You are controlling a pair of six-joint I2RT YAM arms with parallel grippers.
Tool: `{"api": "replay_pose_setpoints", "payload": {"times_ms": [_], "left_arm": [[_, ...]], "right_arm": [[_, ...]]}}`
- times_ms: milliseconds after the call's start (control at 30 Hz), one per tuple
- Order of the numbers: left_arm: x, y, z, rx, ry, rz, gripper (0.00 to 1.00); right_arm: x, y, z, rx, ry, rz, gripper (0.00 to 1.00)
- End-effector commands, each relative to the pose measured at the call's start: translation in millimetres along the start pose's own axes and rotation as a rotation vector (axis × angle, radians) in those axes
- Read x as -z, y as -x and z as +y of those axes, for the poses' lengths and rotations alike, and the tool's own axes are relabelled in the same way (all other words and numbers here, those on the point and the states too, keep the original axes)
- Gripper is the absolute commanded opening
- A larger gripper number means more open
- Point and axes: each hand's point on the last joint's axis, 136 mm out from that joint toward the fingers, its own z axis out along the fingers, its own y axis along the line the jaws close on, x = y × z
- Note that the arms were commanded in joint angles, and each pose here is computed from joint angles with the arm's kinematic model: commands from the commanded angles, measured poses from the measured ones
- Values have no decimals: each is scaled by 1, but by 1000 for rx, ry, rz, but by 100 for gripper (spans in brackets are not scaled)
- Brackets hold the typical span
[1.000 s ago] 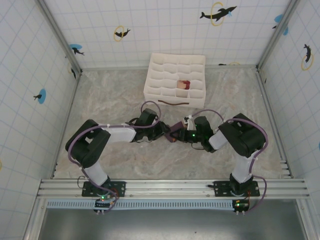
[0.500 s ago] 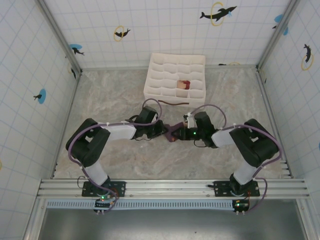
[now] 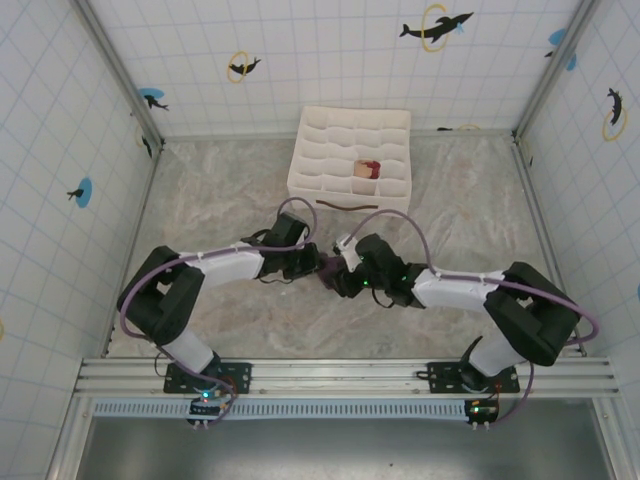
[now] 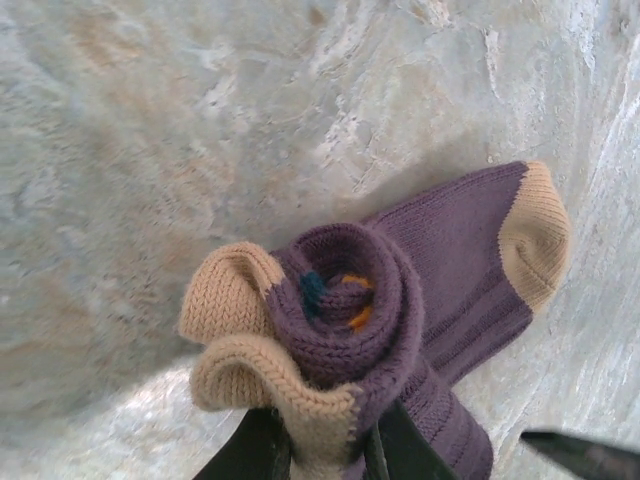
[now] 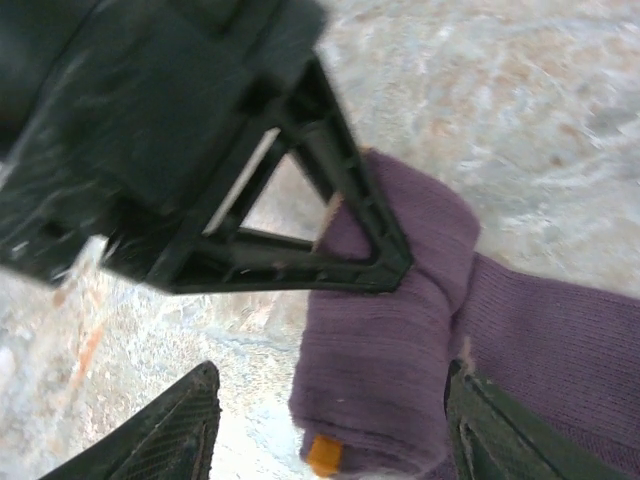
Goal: Roll the socks
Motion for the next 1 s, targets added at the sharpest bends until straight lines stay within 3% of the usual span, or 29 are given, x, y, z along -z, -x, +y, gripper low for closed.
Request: {"api": "replay_pose_setpoints", "payload": {"times_ms": [0, 500, 533, 700, 767, 867, 967], "left_arm": [[8, -7, 18, 73, 65, -4, 5], [6, -19, 12, 125, 31, 6, 7], [6, -20, 13, 128, 31, 9, 8], [6, -21, 12, 129, 20, 14, 14], [7, -20, 9, 120, 10, 15, 27], [11, -16, 2, 94, -7, 14, 58], [22, -2, -10, 24, -32, -9, 67]], "right_arm": [[-3, 8, -5, 164, -149, -42, 62], [-33, -11, 3, 256, -231, -12, 54], [-34, -12, 1, 252, -234, -10, 52], [-35, -25, -7, 201, -219, 12, 20], [-33, -34, -11, 179, -204, 23, 8], [-27, -47, -14, 162, -165, 30, 0], [-17, -58, -14, 162, -119, 6, 0]]}}
